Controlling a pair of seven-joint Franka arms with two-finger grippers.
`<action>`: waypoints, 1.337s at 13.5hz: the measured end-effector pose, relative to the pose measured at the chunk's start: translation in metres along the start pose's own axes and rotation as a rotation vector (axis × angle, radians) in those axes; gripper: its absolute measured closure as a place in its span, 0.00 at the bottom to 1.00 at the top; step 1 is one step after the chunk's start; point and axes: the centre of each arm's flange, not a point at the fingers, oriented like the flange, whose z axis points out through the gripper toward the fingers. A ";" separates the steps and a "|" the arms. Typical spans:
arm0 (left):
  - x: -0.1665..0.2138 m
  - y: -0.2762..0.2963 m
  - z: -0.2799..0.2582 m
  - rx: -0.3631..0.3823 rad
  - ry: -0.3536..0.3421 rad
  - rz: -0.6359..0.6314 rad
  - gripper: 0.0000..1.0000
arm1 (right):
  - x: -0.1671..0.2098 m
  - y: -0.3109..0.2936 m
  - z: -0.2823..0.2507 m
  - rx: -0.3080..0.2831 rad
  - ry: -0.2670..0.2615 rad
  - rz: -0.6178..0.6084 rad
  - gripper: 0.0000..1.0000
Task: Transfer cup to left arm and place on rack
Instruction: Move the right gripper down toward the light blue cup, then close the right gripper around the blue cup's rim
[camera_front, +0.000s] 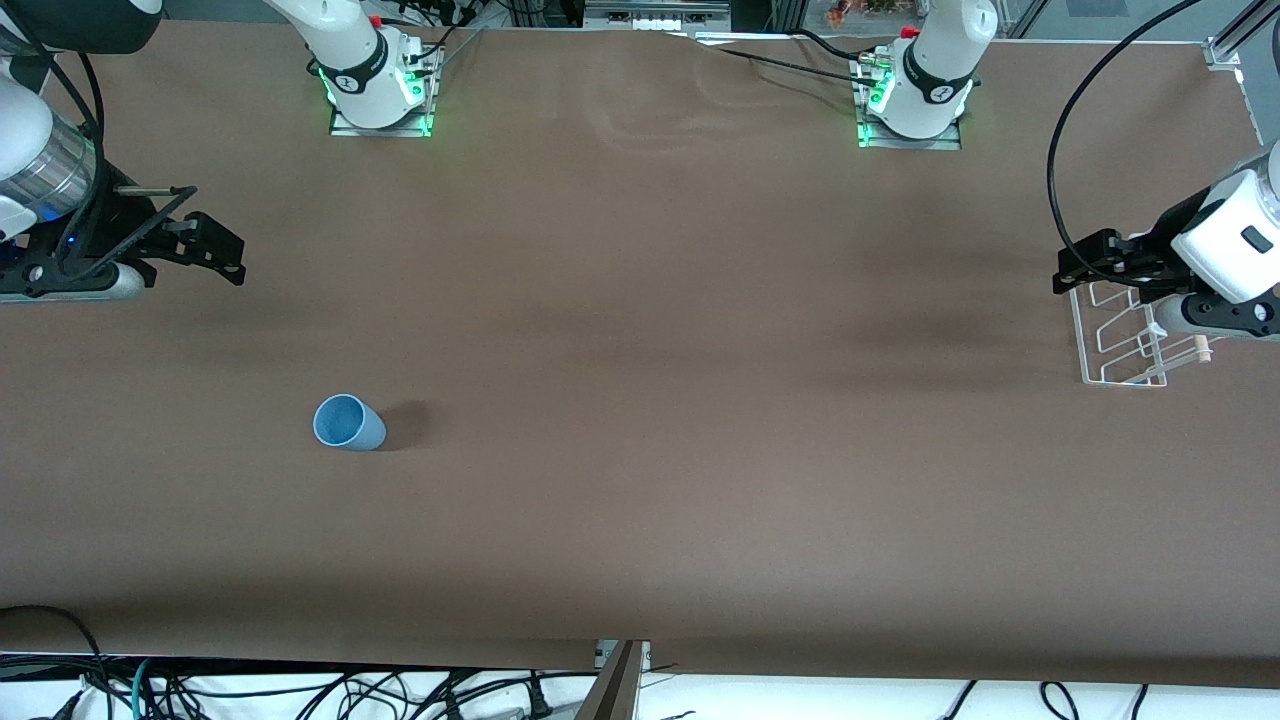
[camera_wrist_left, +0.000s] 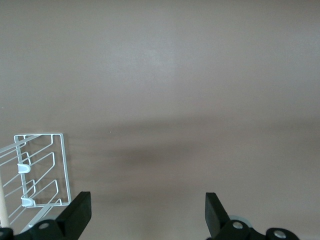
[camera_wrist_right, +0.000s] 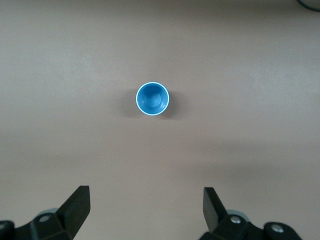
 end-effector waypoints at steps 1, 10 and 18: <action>0.000 0.000 0.001 0.000 -0.002 -0.001 0.00 | 0.000 -0.002 0.000 0.001 0.003 -0.003 0.00; 0.002 -0.003 0.006 0.000 -0.012 -0.005 0.00 | 0.017 -0.010 0.017 0.007 0.054 -0.015 0.00; 0.002 -0.007 0.007 0.000 -0.013 -0.012 0.00 | 0.084 -0.007 0.275 -0.045 -0.101 -0.053 0.00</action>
